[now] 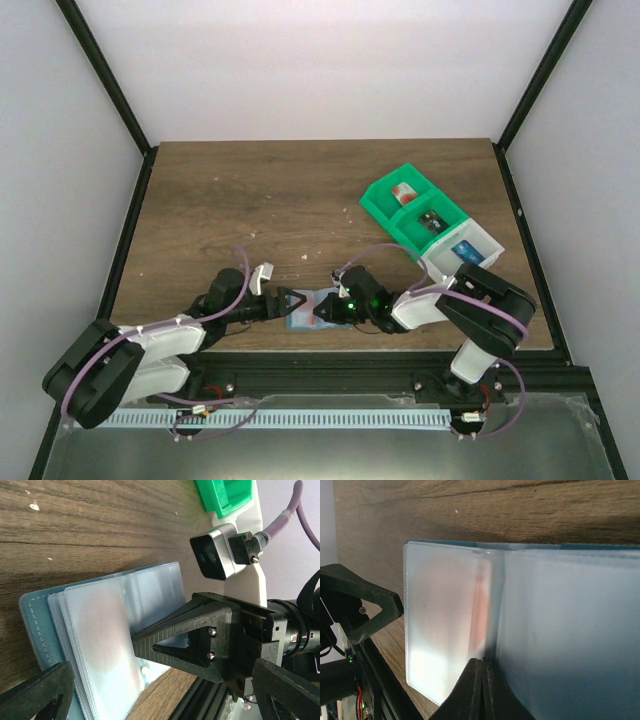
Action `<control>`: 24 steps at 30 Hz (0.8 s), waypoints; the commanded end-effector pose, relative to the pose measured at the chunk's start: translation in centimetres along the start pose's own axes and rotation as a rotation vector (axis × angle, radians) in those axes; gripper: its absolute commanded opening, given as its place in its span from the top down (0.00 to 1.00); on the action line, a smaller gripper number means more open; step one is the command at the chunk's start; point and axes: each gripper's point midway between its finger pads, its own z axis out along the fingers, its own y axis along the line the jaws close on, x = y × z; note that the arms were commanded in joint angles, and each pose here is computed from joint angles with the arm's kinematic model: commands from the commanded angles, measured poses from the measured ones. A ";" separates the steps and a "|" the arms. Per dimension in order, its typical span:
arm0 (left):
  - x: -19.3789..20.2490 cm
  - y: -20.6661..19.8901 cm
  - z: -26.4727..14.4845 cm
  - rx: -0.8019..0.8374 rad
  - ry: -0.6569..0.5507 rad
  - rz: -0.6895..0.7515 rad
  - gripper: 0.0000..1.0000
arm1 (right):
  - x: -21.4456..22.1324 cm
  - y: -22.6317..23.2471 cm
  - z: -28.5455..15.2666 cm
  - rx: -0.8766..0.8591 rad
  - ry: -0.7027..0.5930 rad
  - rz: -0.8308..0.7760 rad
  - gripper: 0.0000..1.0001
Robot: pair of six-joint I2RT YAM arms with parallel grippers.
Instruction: Take the credit cards out of the card holder
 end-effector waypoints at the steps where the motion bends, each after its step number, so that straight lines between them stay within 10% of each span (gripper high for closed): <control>1: -0.8 -0.6 0.0 0.012 -0.023 0.039 0.01 | 2.3 -3.1 0.3 0.102 0.072 0.031 0.99; 24: 0.3 -0.3 0.9 0.059 0.031 0.009 0.01 | 2.1 -2.9 0.3 0.114 0.079 0.022 0.99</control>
